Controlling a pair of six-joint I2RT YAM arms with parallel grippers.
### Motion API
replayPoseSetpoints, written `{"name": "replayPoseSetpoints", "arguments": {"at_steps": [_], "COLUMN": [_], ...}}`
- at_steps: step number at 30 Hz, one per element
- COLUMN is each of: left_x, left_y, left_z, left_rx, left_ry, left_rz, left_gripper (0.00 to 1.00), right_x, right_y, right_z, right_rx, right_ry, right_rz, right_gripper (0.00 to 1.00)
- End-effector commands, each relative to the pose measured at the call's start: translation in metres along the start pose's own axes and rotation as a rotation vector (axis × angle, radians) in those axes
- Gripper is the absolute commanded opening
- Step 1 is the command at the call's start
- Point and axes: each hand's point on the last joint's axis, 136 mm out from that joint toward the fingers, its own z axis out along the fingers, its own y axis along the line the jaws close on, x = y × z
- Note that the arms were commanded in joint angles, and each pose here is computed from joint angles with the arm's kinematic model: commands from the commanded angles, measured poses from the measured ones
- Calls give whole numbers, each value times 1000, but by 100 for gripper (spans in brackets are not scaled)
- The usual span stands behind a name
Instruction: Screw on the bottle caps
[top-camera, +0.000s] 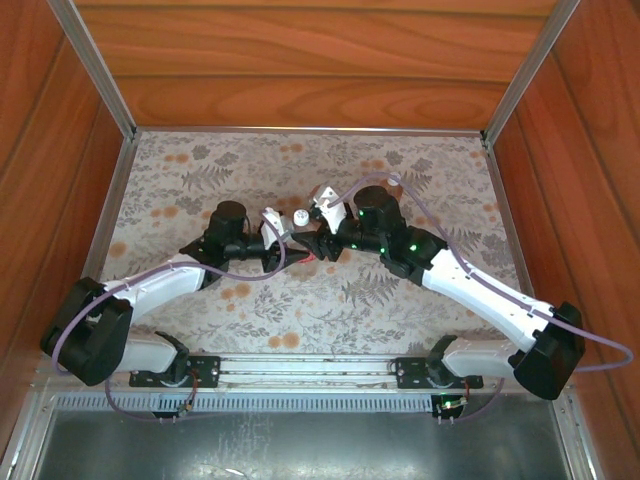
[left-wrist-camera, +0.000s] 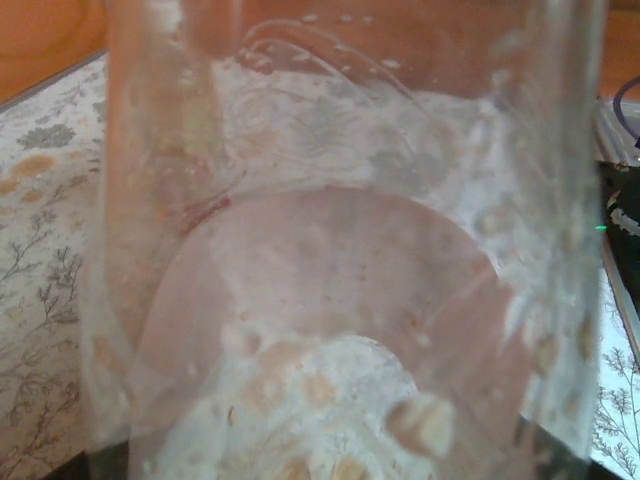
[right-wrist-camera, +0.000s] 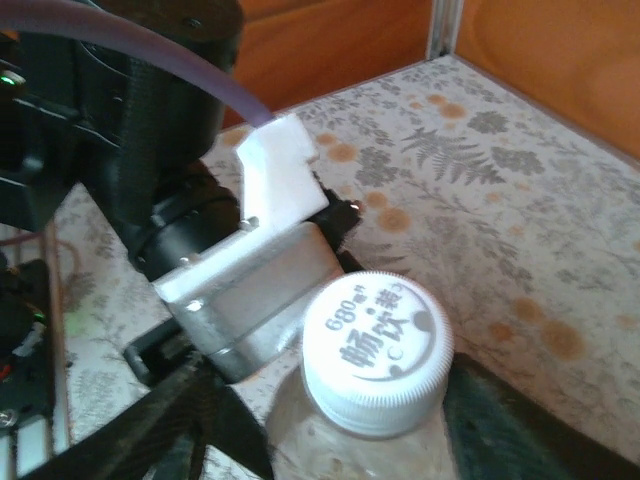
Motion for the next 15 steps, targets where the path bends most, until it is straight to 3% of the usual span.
{"name": "replayPoseSetpoints", "arguments": {"at_steps": [1, 4, 7, 9, 12, 15], "left_x": [-16, -18, -17, -15, -14, -16], "left_y": [-12, -14, -16, -15, -16, -14], "left_z": [1, 1, 1, 1, 2, 2], "left_rx": [86, 103, 106, 104, 109, 108], "left_ry": [-47, -52, -51, -48, -45, -48], "left_rz": [36, 34, 33, 31, 28, 29], "left_gripper": [53, 53, 53, 53, 53, 53], "right_x": [-7, -4, -6, -7, -8, -7], "right_y": [-3, -9, -21, -26, -28, -25], "right_z": [6, 7, 5, 3, 4, 7], "right_rx": [0, 33, 104, 127, 132, 109], "right_ry": [-44, -33, -40, -45, -61, -56], "right_rz": [-10, -2, 40, 55, 64, 72], "right_gripper": [53, 50, 40, 40, 48, 41]}}
